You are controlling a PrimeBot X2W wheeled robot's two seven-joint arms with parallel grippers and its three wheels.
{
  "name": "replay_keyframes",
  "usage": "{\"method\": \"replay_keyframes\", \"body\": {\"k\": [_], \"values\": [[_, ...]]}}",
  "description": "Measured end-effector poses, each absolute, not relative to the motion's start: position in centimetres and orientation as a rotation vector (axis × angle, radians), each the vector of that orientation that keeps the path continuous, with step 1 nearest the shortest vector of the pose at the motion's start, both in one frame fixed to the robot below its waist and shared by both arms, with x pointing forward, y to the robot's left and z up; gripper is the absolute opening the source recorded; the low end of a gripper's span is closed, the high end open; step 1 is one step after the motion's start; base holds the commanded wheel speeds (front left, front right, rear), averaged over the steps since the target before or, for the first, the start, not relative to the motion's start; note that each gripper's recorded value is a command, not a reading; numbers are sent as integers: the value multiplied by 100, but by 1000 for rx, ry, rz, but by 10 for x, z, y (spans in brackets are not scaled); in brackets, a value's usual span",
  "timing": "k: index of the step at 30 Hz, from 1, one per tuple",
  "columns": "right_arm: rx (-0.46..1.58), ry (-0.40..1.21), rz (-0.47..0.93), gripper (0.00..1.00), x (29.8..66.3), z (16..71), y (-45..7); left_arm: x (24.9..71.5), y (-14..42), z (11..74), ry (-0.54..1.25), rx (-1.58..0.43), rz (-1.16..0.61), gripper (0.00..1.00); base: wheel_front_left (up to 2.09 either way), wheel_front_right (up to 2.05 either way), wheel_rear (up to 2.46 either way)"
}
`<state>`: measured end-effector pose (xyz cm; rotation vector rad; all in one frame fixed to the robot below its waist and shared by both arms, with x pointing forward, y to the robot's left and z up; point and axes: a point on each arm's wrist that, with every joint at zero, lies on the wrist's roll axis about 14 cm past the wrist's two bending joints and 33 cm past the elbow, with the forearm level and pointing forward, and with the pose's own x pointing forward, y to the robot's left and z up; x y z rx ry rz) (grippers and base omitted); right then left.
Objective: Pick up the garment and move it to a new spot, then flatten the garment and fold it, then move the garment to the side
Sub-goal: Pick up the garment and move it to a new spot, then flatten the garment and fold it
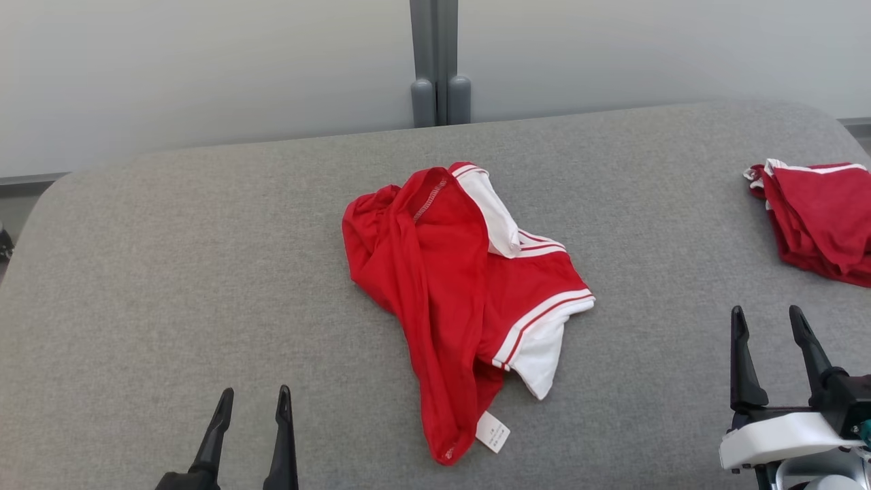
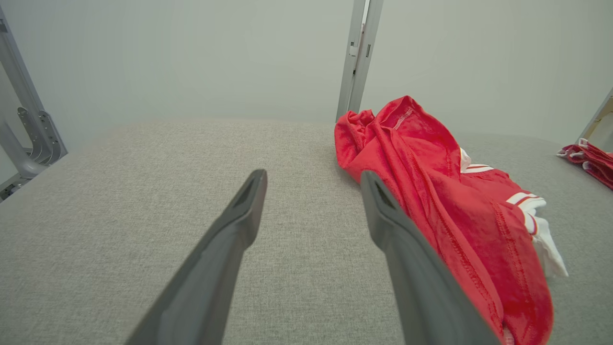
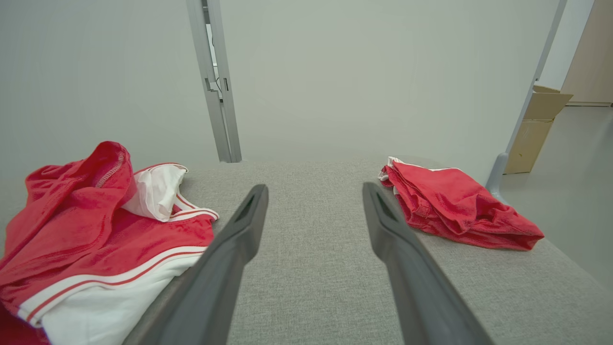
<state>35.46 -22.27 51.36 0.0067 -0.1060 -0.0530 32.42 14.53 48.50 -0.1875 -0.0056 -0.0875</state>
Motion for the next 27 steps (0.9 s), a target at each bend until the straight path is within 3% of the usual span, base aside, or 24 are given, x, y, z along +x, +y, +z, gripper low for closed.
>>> {"method": "replay_keyframes", "body": {"k": [27], "values": [[39, -47, 24, 100, 348, 494, -195, 312, 155, 490, -30, -164, -82, 100, 0, 0, 0]]}}
